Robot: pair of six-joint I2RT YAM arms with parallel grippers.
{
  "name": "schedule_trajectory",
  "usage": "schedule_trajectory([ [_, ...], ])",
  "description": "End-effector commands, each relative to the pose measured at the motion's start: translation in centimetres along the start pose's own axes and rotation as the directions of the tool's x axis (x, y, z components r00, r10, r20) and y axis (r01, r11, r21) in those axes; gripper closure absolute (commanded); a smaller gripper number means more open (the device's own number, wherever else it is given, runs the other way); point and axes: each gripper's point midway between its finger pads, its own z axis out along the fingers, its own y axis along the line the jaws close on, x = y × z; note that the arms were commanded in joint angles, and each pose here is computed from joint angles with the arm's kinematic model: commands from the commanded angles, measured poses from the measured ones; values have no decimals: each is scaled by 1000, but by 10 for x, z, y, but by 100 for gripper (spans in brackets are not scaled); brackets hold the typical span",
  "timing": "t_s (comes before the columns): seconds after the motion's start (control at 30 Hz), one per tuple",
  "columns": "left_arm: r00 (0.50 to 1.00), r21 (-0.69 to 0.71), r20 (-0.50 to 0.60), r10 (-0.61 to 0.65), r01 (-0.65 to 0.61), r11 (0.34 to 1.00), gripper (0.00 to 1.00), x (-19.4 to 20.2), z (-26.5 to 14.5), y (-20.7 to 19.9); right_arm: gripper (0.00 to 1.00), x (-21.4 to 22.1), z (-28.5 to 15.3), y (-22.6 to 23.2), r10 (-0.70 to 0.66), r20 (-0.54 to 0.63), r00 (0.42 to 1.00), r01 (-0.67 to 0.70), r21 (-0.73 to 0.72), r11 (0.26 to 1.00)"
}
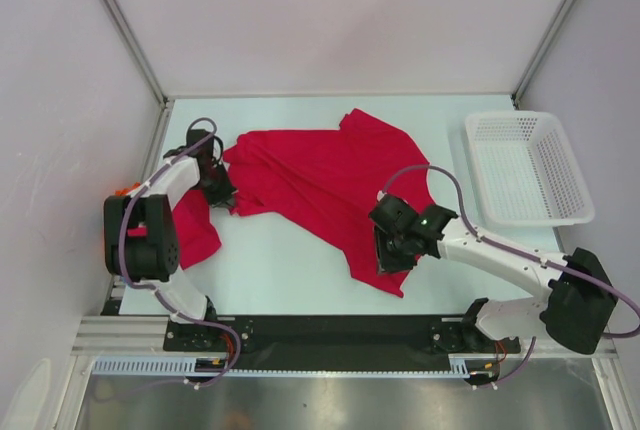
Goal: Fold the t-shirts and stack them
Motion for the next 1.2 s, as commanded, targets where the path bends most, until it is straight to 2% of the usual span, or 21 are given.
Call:
schedule_trajectory([
  [0.0, 996, 39, 67, 54, -57, 998, 99, -4, -39, -7, 64, 17, 8, 4, 35, -13, 999, -35, 10, 999],
  [0.3, 990, 34, 109, 94, -98, 995, 98, 18, -79, 4, 62, 48, 26, -2, 17, -70, 997, -12, 68, 998],
  [0.67, 990, 21, 94, 108, -111, 994, 97, 31, -77, 12, 61, 51, 35, -9, -4, -74, 997, 14, 126, 992],
  [0.93, 989, 24, 86, 117, -120, 993, 97, 31, -73, 12, 60, 39, 37, -19, -27, -40, 999, 35, 212, 977],
  [1.17, 990, 32, 69, 121, -123, 992, 97, 36, -67, 12, 55, 17, 20, -24, -28, 54, 998, 14, 253, 967],
])
